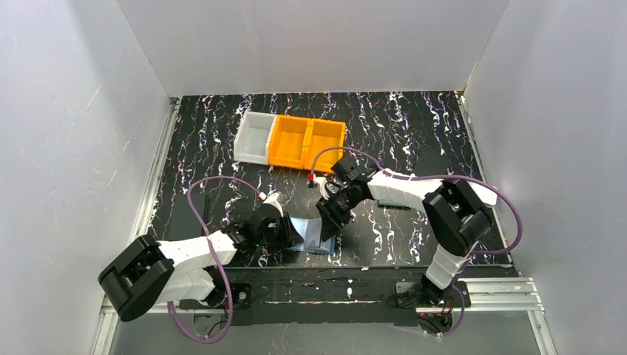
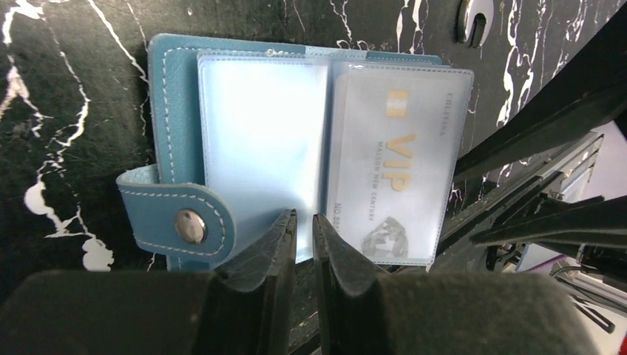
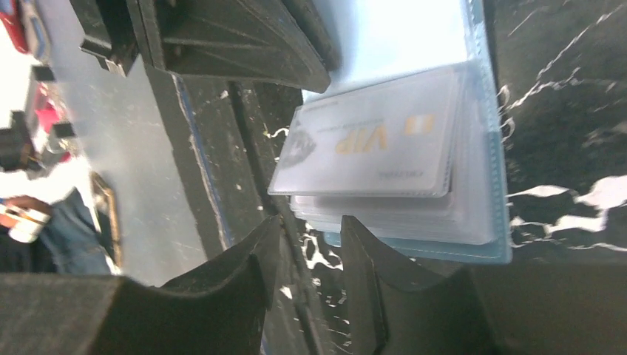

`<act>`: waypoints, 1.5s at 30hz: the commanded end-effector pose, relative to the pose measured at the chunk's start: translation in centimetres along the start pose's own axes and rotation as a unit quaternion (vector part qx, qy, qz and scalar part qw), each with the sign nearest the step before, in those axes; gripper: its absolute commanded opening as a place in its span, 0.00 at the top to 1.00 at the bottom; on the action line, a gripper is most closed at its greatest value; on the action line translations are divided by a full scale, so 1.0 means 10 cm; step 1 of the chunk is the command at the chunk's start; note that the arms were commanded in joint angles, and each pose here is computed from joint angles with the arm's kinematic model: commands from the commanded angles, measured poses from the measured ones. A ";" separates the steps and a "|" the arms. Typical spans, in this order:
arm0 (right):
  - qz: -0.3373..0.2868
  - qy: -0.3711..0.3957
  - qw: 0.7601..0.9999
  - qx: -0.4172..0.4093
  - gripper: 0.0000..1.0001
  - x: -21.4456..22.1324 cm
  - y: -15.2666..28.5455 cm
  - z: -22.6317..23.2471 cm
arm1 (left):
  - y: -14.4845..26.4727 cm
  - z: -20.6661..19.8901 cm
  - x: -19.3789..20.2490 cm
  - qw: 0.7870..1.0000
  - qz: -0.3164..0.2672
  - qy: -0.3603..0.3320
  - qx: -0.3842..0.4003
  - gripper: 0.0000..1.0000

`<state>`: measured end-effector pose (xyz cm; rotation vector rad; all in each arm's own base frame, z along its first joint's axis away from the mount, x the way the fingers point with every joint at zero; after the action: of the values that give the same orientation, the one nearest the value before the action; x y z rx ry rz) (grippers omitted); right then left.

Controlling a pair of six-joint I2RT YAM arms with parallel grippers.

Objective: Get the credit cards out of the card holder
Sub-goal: Remove the credit card from the card holder.

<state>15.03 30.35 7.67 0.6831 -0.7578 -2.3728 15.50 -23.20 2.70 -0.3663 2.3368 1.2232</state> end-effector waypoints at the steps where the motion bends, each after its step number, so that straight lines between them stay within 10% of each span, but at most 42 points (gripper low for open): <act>1: -0.047 -0.047 0.997 -0.041 0.53 -0.15 0.10 0.28 | -0.05 0.07 0.13 1.000 0.013 0.021 -0.001 0.87; 45: -0.091 -0.156 0.982 -0.048 0.42 -0.06 0.01 -0.01 | -0.04 0.47 0.35 0.991 -0.016 0.115 -0.059 0.95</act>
<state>15.45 30.33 7.99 0.3484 -0.7415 -2.6921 15.33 -23.10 2.10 -0.6305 2.5238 1.1174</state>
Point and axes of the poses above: each gripper's point midway between its finger pads, its own y axis back along the fingers, its own z axis along the line the jaws close on, x = y × z, the point moved 1 cm from there along y, back along the fingers, and after that the axes turned 13 degrees about -y, right-handed, at the moved point
